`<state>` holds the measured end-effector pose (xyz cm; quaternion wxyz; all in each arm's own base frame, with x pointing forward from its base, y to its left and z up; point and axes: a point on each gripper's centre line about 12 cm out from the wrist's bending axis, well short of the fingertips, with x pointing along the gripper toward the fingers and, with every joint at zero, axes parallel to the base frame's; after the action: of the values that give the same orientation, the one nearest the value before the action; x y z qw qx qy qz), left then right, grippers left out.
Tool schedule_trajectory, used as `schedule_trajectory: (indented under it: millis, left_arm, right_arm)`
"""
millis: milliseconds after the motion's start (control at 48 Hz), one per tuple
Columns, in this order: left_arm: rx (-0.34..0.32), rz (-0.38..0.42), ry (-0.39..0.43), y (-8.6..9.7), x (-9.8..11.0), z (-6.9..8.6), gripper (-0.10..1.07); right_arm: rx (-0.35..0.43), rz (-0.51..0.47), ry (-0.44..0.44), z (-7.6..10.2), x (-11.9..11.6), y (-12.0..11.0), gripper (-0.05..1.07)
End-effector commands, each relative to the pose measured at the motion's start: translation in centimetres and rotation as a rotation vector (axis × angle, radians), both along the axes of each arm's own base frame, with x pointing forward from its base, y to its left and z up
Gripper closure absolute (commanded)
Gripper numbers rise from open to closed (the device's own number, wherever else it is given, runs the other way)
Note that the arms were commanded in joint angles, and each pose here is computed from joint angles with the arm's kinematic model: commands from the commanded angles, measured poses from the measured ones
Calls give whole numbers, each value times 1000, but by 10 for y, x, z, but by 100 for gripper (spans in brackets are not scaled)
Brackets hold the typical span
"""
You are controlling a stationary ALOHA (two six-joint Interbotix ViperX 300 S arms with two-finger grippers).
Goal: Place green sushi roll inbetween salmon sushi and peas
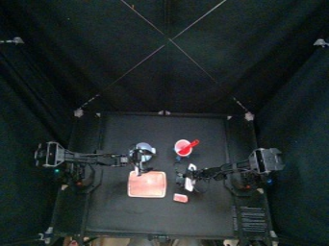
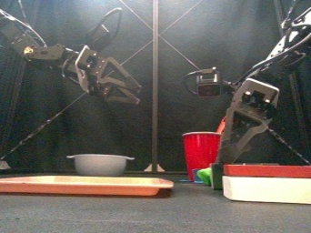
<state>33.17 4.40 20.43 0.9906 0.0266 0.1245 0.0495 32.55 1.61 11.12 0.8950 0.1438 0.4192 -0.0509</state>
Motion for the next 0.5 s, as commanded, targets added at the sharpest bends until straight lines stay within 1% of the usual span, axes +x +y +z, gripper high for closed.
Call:
schedule_trajectory:
  millis: [0,312,479]
  left_arm:
    - [4,6,-27,2,2,8,-6]
    - [4,6,-29,2,1,8,-6]
    - [5,5,-27,2,1,8,-6]
  right_arm:
    - [-1,15,-28,9,10,5,5]
    - [0,35,-16,13,14,15,5]
    - [-3,39,-14,15,16,17,5]
